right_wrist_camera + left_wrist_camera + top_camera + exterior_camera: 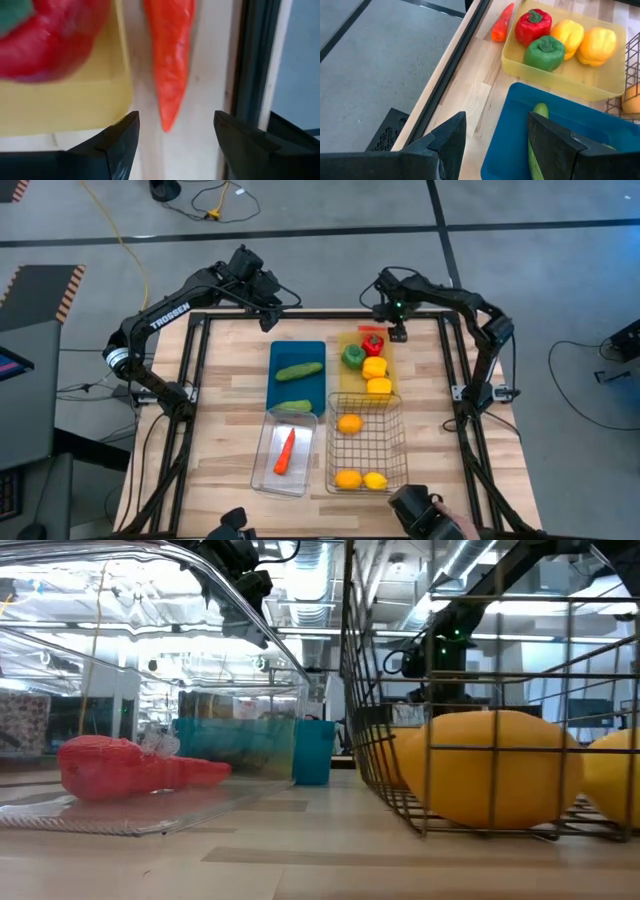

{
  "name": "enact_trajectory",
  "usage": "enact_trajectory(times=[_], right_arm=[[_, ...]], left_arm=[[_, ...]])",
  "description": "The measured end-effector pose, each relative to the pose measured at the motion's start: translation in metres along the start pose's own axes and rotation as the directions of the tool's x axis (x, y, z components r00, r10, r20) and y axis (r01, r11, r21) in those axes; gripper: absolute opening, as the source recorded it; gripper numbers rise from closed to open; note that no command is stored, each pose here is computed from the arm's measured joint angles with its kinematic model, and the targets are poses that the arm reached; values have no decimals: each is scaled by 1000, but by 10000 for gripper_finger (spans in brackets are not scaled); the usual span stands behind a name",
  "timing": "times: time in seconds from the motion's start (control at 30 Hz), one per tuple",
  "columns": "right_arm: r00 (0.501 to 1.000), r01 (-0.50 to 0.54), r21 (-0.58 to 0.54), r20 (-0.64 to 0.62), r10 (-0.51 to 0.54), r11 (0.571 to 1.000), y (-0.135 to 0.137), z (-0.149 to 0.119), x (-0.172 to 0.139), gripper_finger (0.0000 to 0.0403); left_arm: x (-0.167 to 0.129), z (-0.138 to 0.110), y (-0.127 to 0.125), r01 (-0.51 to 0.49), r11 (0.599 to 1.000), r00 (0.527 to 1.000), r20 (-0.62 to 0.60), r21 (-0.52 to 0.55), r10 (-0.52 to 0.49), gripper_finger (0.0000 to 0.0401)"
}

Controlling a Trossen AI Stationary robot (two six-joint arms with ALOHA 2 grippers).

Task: Sort produce into baskets
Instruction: Put the carrot into the transparent basket

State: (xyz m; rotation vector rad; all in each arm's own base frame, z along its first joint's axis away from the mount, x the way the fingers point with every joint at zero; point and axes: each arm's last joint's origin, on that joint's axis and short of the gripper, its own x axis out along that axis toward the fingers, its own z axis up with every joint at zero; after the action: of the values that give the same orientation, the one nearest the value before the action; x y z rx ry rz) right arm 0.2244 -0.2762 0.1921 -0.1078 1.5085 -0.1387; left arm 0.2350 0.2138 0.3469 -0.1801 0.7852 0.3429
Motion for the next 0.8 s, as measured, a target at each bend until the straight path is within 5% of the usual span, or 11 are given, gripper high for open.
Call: enact_trajectory(times=[0.4, 0.8], right_arm=[[999, -18, -49, 40, 20, 999, 17, 21, -4, 285], [999, -33, 51, 14, 32, 998, 3, 3, -2, 285]], left_arm=[[0, 0, 0, 0, 1000, 1000, 0, 0, 0, 194], [0, 0, 0, 0, 1000, 1000, 0, 0, 0, 194]])
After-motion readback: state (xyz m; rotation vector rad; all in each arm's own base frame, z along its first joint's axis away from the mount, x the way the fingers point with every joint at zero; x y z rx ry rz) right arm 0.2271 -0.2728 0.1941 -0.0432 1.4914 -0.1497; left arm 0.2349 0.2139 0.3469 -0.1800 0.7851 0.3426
